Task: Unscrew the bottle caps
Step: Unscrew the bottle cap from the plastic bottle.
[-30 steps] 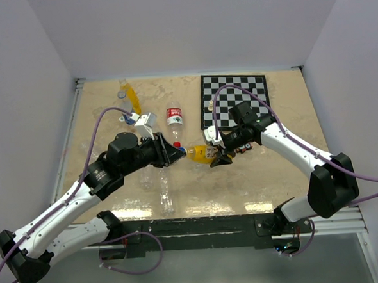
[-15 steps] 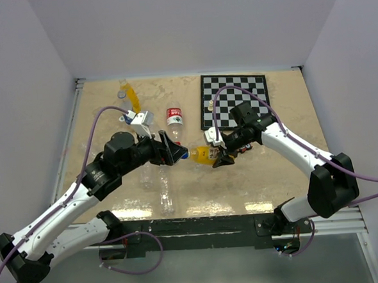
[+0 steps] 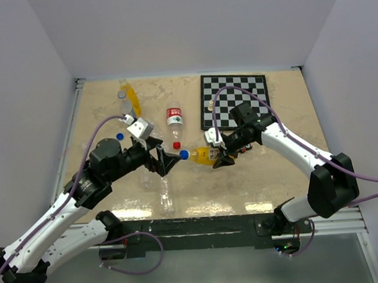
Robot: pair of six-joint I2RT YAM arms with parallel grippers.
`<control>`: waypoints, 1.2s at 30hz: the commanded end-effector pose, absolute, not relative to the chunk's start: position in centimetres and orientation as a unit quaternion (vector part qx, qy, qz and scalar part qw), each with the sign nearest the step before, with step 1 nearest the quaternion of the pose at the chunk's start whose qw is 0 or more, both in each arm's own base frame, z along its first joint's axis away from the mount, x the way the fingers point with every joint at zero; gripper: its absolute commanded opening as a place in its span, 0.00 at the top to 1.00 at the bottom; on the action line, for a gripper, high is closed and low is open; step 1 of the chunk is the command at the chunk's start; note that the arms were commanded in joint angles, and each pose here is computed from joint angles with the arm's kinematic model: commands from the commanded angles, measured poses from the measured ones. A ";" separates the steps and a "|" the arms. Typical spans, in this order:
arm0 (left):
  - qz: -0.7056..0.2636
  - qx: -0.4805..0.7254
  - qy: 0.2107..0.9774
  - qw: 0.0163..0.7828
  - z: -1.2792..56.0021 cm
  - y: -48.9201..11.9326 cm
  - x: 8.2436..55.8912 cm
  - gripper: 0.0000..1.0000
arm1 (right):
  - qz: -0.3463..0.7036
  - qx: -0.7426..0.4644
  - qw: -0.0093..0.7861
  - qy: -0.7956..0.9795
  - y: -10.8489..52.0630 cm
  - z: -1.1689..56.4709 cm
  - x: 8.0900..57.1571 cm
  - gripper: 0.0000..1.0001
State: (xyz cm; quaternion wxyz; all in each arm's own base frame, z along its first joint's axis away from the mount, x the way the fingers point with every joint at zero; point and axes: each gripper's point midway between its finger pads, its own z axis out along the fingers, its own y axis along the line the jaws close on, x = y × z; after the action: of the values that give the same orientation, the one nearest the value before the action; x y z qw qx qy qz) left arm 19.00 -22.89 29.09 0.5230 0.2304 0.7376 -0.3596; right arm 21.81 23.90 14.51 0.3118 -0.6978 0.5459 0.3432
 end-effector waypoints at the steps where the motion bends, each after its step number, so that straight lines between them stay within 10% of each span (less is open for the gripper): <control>1: -0.332 0.352 0.657 0.577 31.8 -23.0 18.0 0.00 | 0.346 -0.703 0.339 0.520 24.6 16.1 22.3 1.00; 36: -0.306 0.512 0.522 0.610 30.4 -25.5 17.1 0.00 | 0.346 -0.703 0.338 0.521 24.6 16.0 22.3 1.00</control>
State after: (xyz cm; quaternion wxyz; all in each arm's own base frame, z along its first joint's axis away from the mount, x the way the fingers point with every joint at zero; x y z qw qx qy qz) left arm 16.89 -24.90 29.57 0.5890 0.4986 0.5562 -0.3085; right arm 21.84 23.86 14.47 0.3114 -0.6983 0.5465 0.3417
